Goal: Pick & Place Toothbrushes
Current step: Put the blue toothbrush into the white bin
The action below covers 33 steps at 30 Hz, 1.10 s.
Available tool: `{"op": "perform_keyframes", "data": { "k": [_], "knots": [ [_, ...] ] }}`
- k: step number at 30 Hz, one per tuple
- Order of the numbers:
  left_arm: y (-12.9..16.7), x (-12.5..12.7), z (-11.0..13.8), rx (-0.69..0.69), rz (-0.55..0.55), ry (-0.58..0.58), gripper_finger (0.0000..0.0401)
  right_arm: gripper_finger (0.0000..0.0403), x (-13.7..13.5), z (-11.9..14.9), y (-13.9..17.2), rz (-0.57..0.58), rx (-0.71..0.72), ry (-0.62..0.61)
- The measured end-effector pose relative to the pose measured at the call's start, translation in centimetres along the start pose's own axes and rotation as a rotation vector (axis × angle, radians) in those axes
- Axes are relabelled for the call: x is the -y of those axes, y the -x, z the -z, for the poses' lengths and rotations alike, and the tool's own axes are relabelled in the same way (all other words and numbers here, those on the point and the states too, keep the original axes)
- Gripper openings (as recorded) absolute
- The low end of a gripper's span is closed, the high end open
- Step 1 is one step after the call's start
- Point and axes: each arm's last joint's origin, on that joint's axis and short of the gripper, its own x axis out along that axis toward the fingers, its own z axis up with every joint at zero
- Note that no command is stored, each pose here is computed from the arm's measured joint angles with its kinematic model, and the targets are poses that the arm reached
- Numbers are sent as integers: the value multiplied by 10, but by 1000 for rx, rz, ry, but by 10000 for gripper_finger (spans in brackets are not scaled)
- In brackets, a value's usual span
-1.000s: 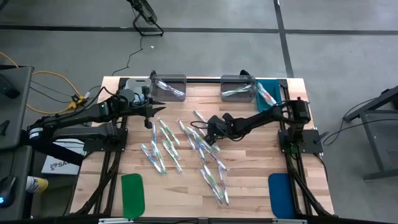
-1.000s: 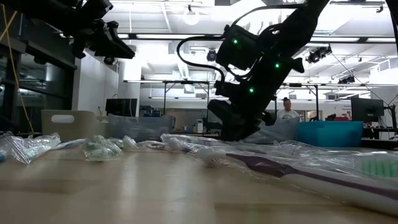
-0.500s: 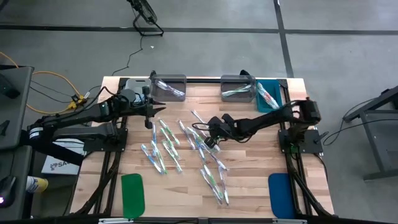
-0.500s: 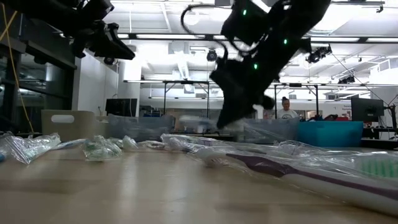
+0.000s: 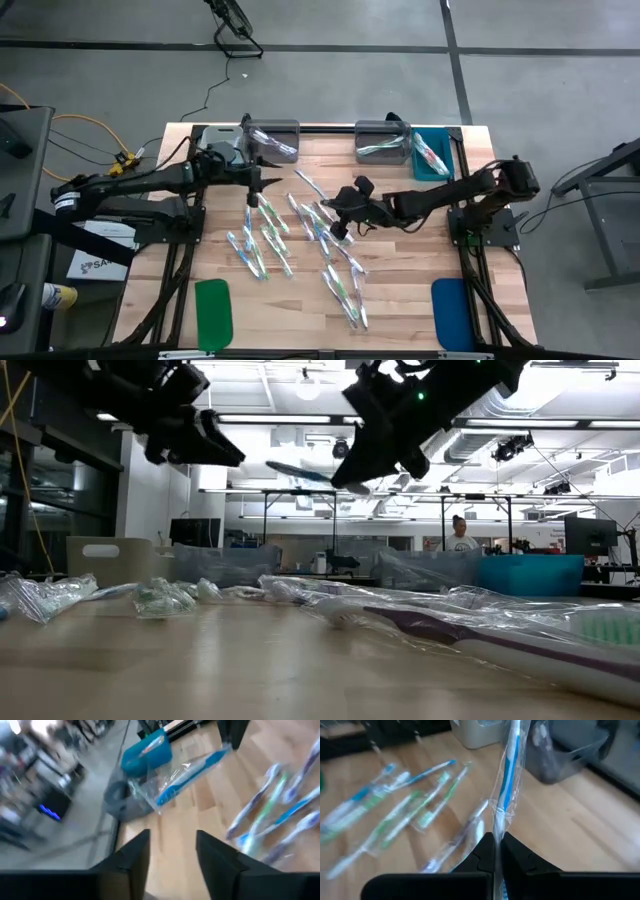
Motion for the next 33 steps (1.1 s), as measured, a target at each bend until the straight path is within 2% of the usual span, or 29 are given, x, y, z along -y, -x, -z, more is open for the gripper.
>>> {"op": "perform_keyframes", "data": {
  "k": [3, 6, 9, 14, 23, 27, 30, 33],
  "knots": [
    [-9, 4, -3, 16, -5, -217, 199, 5, 6, -8, 3, -80, -16, -120],
    [-17, 11, -10, 36, -25, -467, 225, 5, 11, -12, 1, -125, -27, -200],
    [-25, 21, -16, 30, -42, -708, 231, 5, 16, -17, -2, -176, -29, -277],
    [-39, 35, -23, -21, -101, -955, 232, 5, 19, -21, -4, -179, -6, -318],
    [-62, 45, -26, -96, -219, -1130, 232, 5, 19, -26, -4, -234, 15, -352],
    [-70, 48, -23, -122, -197, -1147, 228, 5, 18, -26, -4, -249, 6, -350],
    [-72, 48, -23, -125, -193, -1157, 203, 5, 18, -26, -4, -249, 7, -350],
    [-72, 48, -23, -141, -206, -1154, 156, 5, 18, -26, -4, -251, 11, -352]
  ]
}}
